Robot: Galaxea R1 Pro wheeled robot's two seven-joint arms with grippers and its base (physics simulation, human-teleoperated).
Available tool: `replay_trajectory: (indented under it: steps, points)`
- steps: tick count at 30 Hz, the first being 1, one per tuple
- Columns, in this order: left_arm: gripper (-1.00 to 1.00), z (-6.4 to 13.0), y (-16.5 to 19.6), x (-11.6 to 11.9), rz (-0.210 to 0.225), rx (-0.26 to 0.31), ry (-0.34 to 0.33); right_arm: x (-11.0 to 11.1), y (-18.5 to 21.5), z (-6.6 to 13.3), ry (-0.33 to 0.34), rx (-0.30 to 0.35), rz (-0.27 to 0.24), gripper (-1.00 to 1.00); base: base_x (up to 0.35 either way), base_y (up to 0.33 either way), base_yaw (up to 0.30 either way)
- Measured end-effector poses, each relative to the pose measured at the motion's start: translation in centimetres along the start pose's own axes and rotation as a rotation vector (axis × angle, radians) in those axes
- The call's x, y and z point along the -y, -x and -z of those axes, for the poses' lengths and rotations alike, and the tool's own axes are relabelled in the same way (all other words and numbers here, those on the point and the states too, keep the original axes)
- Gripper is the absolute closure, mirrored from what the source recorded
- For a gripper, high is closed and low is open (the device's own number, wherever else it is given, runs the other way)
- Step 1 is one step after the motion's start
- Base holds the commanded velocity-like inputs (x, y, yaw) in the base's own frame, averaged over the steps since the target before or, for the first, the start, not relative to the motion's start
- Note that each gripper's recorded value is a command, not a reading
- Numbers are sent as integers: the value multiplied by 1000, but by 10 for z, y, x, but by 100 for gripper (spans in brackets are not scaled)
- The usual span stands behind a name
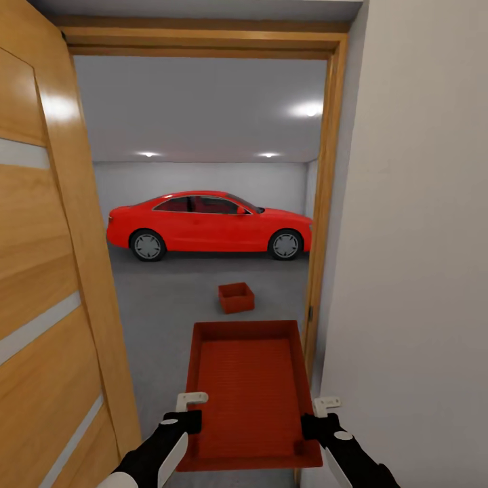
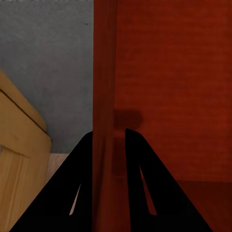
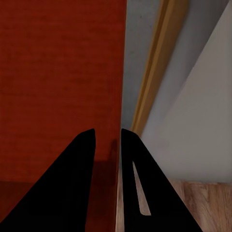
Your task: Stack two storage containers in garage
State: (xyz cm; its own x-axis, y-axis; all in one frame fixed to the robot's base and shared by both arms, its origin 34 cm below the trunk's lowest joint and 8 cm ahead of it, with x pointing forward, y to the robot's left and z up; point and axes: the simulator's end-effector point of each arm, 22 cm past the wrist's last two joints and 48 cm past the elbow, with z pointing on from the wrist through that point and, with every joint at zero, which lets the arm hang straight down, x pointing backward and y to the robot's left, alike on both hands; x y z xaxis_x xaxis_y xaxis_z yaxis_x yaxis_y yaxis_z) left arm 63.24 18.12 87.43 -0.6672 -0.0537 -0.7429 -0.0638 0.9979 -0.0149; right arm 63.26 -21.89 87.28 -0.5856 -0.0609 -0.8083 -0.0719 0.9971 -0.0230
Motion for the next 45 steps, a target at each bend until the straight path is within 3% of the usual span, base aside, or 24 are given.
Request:
replay_trajectory:
  steps: [24, 45]
  points:
    - [100, 0, -1, 0, 0, -2, 0, 0, -1, 0, 1, -3, 1, 100, 310, 29, 0]
    - [100, -1, -1, 0, 0, -3, 0, 0, -1, -1, 1, -3, 1, 100, 17, 85, 0]
